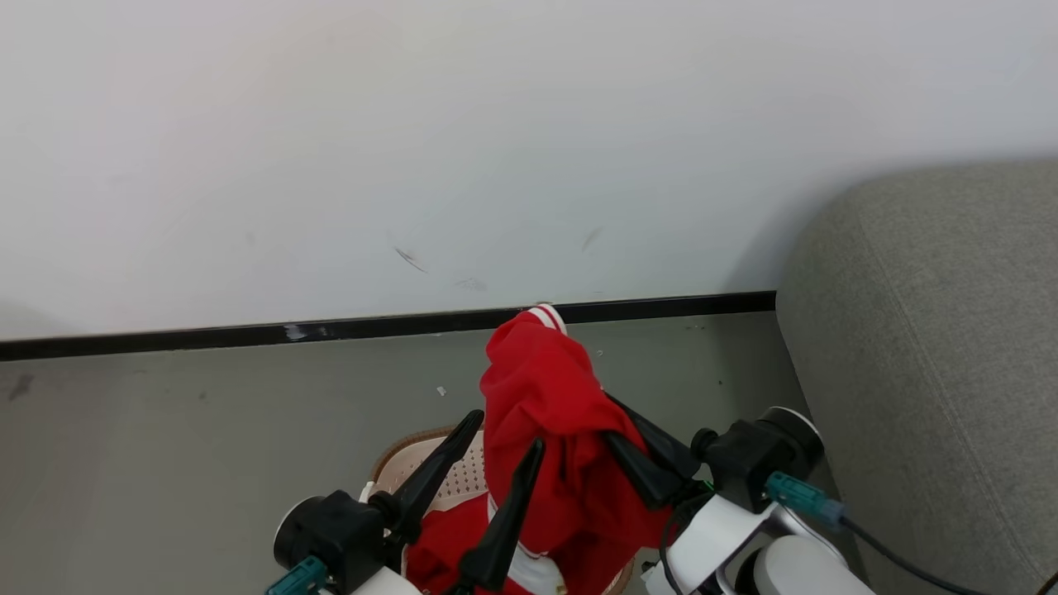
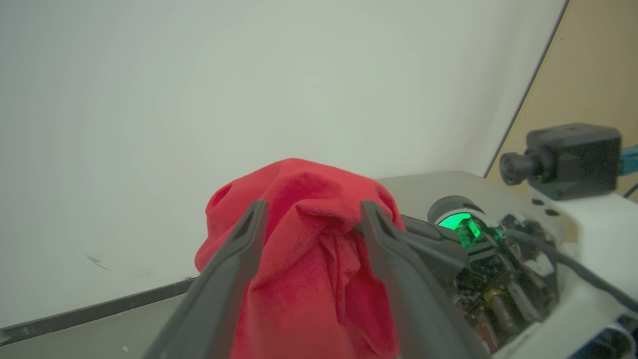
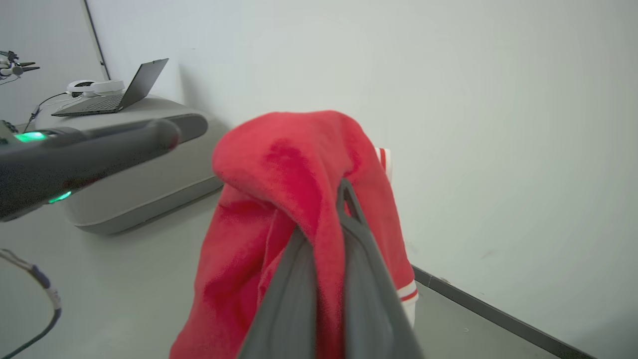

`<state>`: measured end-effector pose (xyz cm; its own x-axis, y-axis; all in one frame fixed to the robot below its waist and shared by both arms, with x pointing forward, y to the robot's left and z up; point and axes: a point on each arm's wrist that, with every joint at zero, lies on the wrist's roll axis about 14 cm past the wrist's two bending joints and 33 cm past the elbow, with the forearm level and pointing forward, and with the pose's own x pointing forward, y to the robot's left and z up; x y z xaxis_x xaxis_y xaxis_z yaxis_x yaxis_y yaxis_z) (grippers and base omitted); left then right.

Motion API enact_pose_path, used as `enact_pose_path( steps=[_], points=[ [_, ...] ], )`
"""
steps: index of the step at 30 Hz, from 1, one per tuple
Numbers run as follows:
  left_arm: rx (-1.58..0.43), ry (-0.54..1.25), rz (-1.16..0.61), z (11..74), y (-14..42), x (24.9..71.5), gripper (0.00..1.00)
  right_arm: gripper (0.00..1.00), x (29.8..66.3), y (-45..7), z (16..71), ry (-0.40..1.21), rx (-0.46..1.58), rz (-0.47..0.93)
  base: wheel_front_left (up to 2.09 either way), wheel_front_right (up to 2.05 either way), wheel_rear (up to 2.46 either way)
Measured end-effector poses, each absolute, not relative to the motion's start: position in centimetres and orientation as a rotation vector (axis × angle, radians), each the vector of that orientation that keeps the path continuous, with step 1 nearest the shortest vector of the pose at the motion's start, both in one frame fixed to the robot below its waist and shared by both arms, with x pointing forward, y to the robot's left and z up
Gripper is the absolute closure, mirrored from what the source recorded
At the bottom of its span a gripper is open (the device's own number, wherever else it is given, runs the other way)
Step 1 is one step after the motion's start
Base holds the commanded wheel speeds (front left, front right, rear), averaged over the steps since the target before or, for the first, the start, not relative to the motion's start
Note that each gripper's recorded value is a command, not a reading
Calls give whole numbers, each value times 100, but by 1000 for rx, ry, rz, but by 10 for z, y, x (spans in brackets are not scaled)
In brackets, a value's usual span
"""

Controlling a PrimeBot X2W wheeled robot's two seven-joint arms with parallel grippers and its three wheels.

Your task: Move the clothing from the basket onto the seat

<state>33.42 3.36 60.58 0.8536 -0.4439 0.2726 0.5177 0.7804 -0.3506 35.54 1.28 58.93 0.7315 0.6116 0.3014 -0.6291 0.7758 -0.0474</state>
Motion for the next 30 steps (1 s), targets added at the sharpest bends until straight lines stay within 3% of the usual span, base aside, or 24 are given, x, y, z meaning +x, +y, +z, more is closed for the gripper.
enact_pose_path(
  steps=[30],
  points=[
    [-418, -90, -720, 579, -24, 334, 0, 100, 373, -119, 582, -303, -14, 264, 0, 0, 0]
  ],
)
